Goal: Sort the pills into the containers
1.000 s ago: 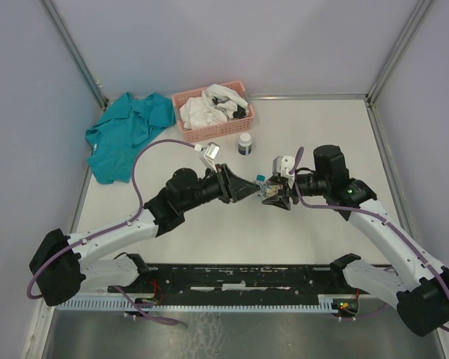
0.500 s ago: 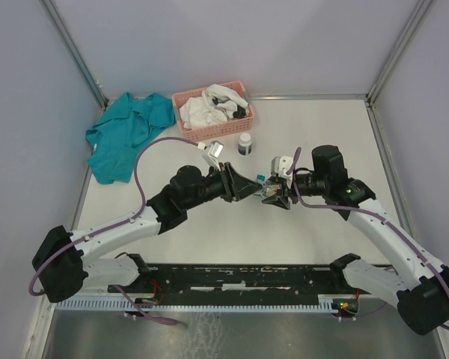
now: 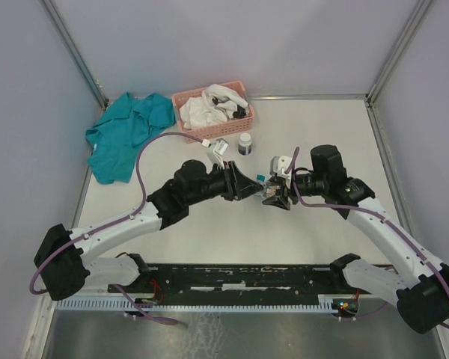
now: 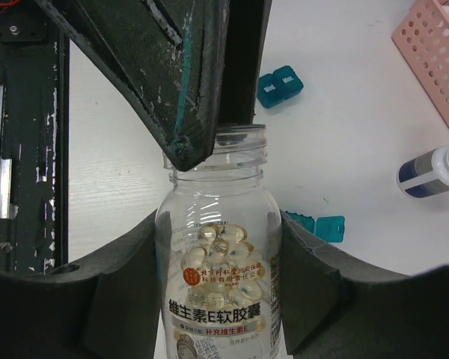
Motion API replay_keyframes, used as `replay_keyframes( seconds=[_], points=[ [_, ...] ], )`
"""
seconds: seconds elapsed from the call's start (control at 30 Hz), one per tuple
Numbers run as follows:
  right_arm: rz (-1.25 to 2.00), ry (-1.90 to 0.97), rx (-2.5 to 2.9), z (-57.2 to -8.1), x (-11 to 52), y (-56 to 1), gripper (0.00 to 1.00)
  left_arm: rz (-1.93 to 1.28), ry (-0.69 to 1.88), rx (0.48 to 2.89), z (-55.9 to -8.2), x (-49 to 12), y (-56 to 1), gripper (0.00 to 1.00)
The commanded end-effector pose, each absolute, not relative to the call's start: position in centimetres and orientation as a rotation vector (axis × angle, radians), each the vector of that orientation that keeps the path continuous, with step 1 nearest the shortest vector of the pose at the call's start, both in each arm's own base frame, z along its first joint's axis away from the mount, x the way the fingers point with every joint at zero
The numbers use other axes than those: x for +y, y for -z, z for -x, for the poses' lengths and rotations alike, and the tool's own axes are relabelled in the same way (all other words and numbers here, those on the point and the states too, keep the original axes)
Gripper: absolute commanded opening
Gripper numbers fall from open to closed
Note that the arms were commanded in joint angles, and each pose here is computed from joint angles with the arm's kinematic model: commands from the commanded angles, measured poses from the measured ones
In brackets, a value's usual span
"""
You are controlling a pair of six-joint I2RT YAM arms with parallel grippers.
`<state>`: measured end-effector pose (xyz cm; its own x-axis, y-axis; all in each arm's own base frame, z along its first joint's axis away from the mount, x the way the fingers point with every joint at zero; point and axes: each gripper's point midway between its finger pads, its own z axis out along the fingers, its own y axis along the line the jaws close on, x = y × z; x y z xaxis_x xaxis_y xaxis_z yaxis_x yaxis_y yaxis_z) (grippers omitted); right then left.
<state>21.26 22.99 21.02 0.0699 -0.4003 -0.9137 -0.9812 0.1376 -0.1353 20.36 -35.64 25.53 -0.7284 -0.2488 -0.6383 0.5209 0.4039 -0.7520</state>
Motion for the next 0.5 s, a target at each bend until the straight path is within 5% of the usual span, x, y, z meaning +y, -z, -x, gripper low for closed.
replay_keyframes(
  seconds=[0.0, 0.47],
  points=[
    [1.418, -0.806, 1.366, -21.4, 24.3, -24.2, 0.01, -0.335, 1.477, 1.890, -19.1, -36.8, -28.0, 0.30],
    [1.315, -0.892, 1.437, -21.9, 24.6, -25.2, 0.01, -0.381, 1.450, 1.954, -18.5, -37.8, -26.8, 0.33]
  ],
)
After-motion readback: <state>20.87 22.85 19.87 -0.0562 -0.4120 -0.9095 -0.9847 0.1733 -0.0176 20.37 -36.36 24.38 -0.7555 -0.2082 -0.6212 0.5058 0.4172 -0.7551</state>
